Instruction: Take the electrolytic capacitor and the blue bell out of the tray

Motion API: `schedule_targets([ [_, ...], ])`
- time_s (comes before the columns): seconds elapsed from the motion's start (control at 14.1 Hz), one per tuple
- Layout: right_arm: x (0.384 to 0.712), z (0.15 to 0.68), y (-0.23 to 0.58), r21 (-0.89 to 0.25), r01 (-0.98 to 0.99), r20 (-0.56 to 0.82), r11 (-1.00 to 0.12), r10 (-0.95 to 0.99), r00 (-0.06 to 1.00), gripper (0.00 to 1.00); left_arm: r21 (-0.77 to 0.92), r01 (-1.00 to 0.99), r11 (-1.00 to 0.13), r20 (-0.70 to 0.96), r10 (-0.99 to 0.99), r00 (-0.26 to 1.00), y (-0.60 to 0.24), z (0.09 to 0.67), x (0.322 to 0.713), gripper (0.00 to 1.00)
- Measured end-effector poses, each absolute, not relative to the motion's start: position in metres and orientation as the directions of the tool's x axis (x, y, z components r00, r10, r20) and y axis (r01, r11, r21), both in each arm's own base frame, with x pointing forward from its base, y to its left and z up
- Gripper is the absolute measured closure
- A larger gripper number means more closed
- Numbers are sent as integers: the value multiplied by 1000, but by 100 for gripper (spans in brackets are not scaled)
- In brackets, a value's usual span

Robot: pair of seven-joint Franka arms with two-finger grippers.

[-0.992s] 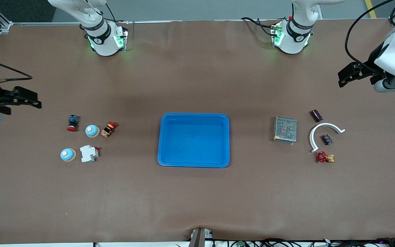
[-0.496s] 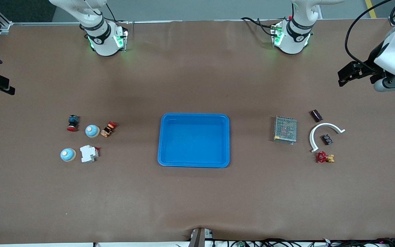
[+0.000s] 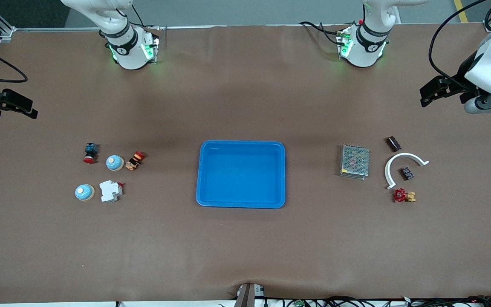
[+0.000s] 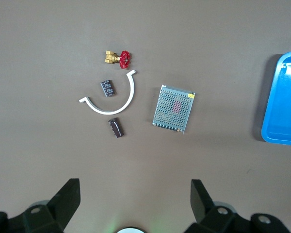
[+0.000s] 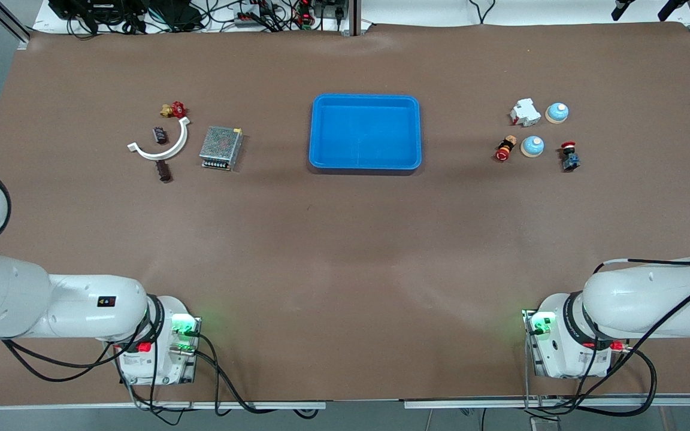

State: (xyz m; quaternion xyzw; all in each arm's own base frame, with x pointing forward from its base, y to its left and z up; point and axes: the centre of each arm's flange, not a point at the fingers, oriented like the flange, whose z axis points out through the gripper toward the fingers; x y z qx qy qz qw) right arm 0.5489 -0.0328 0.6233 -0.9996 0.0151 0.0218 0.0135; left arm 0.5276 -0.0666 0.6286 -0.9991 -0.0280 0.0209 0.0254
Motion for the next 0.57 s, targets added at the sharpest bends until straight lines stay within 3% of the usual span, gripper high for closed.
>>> schedule_targets([
  [0.57, 548, 643, -33, -21, -32, 5, -999, -32, 999, 0, -52, 57, -997, -39, 59, 998, -66, 629, 528, 0],
])
